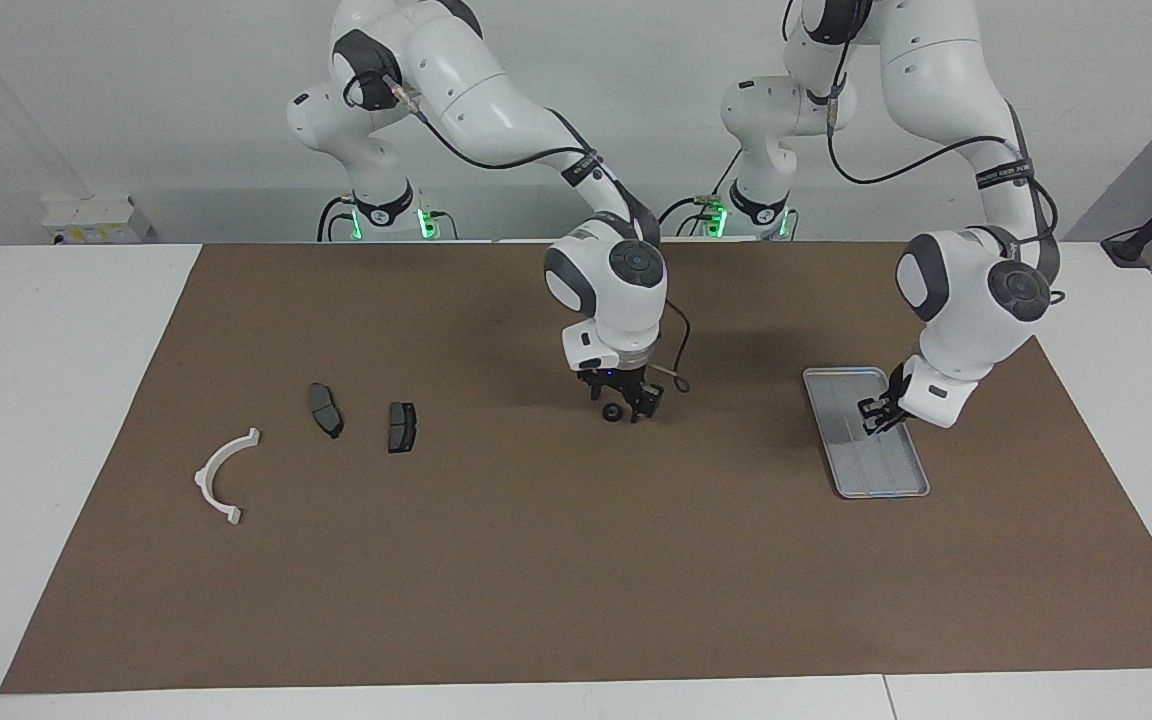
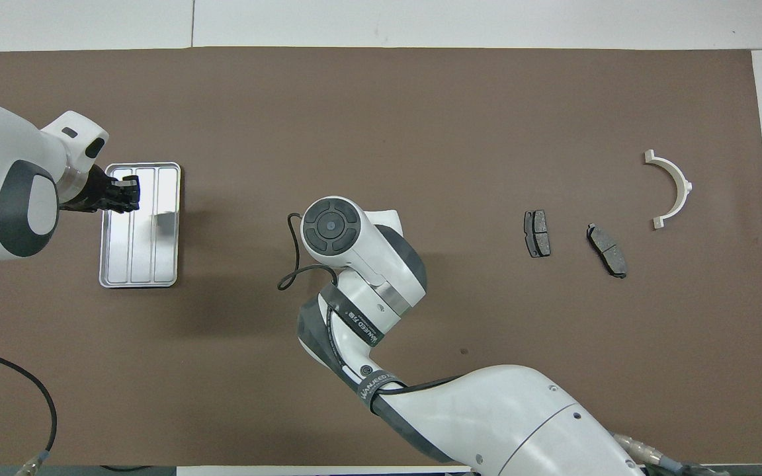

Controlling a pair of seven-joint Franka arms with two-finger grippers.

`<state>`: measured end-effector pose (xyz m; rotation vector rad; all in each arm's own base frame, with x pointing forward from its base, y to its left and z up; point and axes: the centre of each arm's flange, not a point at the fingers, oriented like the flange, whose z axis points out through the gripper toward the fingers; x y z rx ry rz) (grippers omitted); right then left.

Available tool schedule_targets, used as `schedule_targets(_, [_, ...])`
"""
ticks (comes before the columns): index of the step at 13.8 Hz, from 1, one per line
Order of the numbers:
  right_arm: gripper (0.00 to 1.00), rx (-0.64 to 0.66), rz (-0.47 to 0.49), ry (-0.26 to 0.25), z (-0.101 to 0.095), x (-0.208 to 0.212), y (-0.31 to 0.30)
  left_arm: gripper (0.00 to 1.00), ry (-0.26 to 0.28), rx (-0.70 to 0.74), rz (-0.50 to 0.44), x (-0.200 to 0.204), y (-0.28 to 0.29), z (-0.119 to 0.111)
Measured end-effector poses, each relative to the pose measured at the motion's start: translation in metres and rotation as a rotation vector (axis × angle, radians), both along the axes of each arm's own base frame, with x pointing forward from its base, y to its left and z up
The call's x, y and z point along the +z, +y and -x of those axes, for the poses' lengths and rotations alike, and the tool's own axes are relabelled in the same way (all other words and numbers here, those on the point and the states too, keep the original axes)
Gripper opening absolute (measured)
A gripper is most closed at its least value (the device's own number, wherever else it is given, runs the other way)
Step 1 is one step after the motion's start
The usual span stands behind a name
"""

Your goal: Place bearing gear from tray to pile

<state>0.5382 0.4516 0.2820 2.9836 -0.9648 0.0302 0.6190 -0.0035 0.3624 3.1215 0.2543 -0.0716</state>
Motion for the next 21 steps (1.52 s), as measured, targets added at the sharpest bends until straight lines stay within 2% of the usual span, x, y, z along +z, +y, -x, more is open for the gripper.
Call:
schedule_targets(1, [0.70,0.000,-0.001,-0.001,0.000,0.001,0.000,0.23,0.001,0.009,0.000,0.006,-0.001,0.001])
schedule_targets(3, [0.69,-0.001,-0.001,-0.001,0.000,0.001,0.000,0.23,-0.002,0.026,0.000,0.012,-0.005,0.003])
schedule_targets(12, [0.70,-0.023,0.000,-0.004,-0.012,0.001,-0.014,0.23,0.000,0.038,0.000,0.012,-0.012,0.003])
schedule_targets(14, [0.66,-0.022,-0.001,-0.006,-0.012,0.002,-0.014,0.23,0.001,0.039,0.000,0.012,-0.012,0.003])
schedule_targets(16, [0.51,-0.022,-0.002,-0.007,-0.012,0.005,-0.013,0.23,0.002,0.039,0.000,0.012,-0.012,0.004])
schedule_targets(20, [0.50,-0.019,0.002,-0.007,-0.011,0.005,-0.013,0.23,0.002,0.054,-0.001,0.012,-0.017,0.004])
schedule_targets(21, [0.42,-0.017,0.002,-0.006,-0.010,0.006,-0.012,0.23,0.003,0.058,-0.001,0.012,-0.019,0.004])
